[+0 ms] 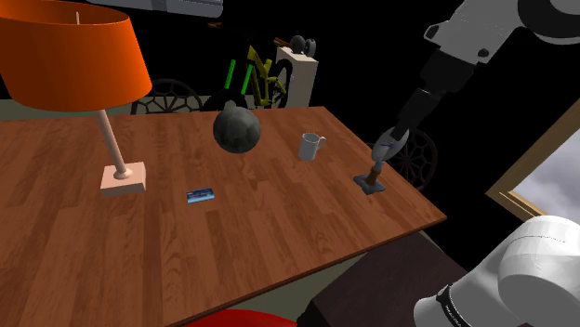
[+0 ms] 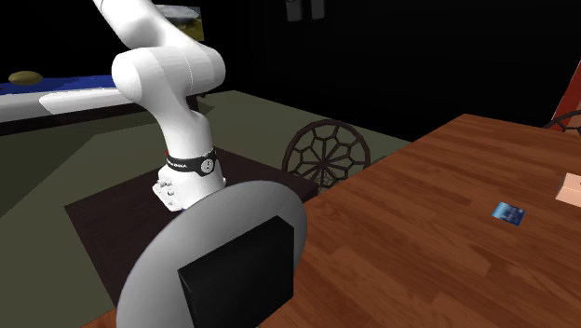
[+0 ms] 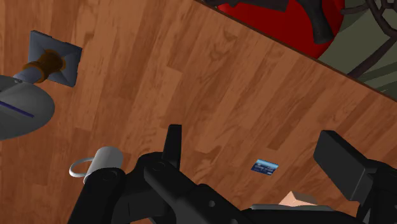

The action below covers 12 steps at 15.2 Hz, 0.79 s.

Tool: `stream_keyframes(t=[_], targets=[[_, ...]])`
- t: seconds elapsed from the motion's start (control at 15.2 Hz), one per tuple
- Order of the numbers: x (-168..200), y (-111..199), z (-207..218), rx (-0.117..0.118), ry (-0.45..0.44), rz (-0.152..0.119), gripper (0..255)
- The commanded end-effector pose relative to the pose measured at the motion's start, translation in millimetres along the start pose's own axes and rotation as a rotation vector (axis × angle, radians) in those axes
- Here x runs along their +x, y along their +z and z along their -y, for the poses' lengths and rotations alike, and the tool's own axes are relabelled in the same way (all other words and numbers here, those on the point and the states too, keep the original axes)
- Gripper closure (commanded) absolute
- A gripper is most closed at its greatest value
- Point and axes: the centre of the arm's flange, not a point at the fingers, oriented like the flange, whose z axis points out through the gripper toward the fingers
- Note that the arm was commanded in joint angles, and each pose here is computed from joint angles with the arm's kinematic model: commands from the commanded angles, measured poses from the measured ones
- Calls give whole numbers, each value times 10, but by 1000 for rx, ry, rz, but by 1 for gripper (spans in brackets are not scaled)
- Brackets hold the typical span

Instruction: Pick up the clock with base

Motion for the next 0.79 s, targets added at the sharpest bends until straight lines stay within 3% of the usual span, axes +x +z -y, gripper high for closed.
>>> stream_keyframes(t=[0.0, 0.73], targets=[[0, 0, 0, 0, 0, 0, 0], [76, 296, -1402, 5, -341, 81, 0]])
